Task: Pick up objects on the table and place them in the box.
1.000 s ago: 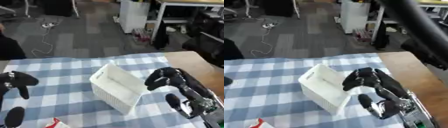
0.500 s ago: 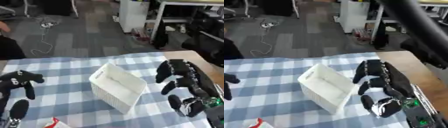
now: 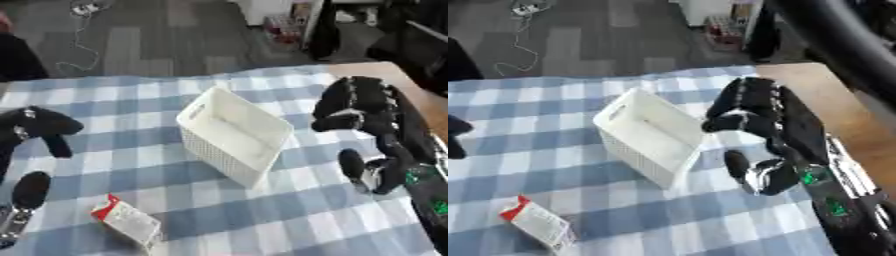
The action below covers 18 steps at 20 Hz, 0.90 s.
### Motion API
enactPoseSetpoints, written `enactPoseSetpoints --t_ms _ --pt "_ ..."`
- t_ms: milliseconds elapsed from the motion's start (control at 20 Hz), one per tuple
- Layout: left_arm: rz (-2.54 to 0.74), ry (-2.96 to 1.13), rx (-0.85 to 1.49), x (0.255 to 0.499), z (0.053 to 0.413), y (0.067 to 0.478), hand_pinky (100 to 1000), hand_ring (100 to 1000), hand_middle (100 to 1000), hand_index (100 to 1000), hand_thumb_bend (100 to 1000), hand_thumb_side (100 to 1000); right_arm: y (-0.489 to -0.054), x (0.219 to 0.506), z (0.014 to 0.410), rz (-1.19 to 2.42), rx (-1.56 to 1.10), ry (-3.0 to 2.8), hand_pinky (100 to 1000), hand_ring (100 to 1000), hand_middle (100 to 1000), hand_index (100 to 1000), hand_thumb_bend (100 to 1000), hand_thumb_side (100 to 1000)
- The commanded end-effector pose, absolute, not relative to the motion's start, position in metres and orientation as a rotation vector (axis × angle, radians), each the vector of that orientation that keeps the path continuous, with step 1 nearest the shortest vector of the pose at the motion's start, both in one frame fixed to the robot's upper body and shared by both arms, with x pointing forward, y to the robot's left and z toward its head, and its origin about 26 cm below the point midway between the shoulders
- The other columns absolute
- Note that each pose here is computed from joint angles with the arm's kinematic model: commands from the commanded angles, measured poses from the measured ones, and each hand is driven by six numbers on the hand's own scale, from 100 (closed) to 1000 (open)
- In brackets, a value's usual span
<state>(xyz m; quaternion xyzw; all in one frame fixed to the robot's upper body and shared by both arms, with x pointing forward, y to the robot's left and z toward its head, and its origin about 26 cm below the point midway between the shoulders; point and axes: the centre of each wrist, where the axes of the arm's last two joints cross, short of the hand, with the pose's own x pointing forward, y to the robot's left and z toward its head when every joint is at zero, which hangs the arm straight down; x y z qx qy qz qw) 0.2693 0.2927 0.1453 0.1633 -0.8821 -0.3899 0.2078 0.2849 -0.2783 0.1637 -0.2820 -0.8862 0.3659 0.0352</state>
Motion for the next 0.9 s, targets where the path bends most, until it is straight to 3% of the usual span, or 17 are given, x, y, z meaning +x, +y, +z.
enactPoseSetpoints --t_ms 50,500,900 --pt "-1.247 -2.430 0.546 0.265 0.153 0.306 383 448 647 766 119 1000 -0.283 0.287 0.178 0.997 -0.920 -2.667 494 526 599 796 100 978" --pt "-1.791 -2.224 0.524 0.257 0.148 0.312 529 559 729 794 173 1000 -0.290 0.291 0.192 0.922 -0.969 -2.597 484 524 612 808 100 954" --pt "-2.013 -2.153 0.493 0.260 0.150 0.299 617 646 770 809 143 1000 -0.290 0.291 0.193 0.948 -1.002 -2.535 472 519 619 818 100 971"
